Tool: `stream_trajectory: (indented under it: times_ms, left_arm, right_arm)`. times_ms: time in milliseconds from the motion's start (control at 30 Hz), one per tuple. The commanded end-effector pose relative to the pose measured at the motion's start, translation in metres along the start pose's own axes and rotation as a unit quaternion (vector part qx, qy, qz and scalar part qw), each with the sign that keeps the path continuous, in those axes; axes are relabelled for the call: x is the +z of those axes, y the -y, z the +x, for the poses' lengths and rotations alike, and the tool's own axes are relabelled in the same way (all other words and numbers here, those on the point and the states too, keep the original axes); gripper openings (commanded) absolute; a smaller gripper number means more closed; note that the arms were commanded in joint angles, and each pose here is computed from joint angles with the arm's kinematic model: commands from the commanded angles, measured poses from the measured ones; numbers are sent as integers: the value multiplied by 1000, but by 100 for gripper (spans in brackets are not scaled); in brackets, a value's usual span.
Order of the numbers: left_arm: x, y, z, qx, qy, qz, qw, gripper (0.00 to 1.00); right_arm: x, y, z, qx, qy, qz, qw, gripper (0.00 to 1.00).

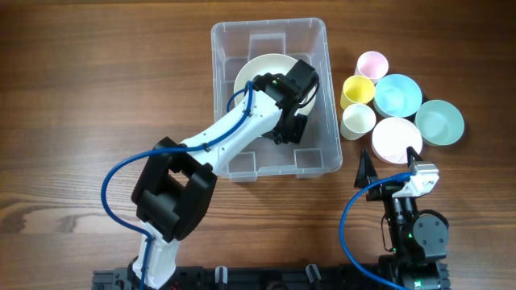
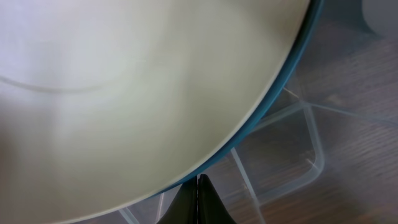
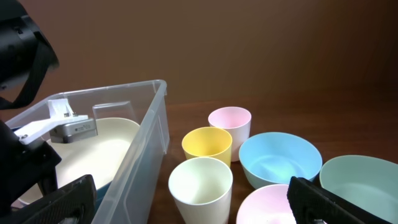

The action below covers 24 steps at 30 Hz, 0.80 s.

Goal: Pack container

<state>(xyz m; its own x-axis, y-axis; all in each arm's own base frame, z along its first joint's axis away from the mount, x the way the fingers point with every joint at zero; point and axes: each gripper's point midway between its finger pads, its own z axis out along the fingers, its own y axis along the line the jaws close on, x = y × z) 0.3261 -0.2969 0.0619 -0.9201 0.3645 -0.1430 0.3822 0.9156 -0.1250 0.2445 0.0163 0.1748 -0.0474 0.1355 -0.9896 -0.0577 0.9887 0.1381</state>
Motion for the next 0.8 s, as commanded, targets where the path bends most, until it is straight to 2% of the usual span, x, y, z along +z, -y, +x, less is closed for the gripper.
stream_trajectory:
  times_ms: [0,333,600,767]
  left_arm:
    - [-3,-13,-11,2,16,-20,1000,4]
    - [6,-32,-20,-18,19,-25,999,4]
    - [5,-29,-40,-19,58,-14,998,4]
    - [4,-29,-38,-19,55,-15,998,4]
  right_arm:
    - [0,4,1,10,2,11,1000,100]
    - [0,4,1,10,2,11,1000,100]
    - [0,4,1,10,2,11,1000,100]
    - [0,4,1,10,2,11,1000,100]
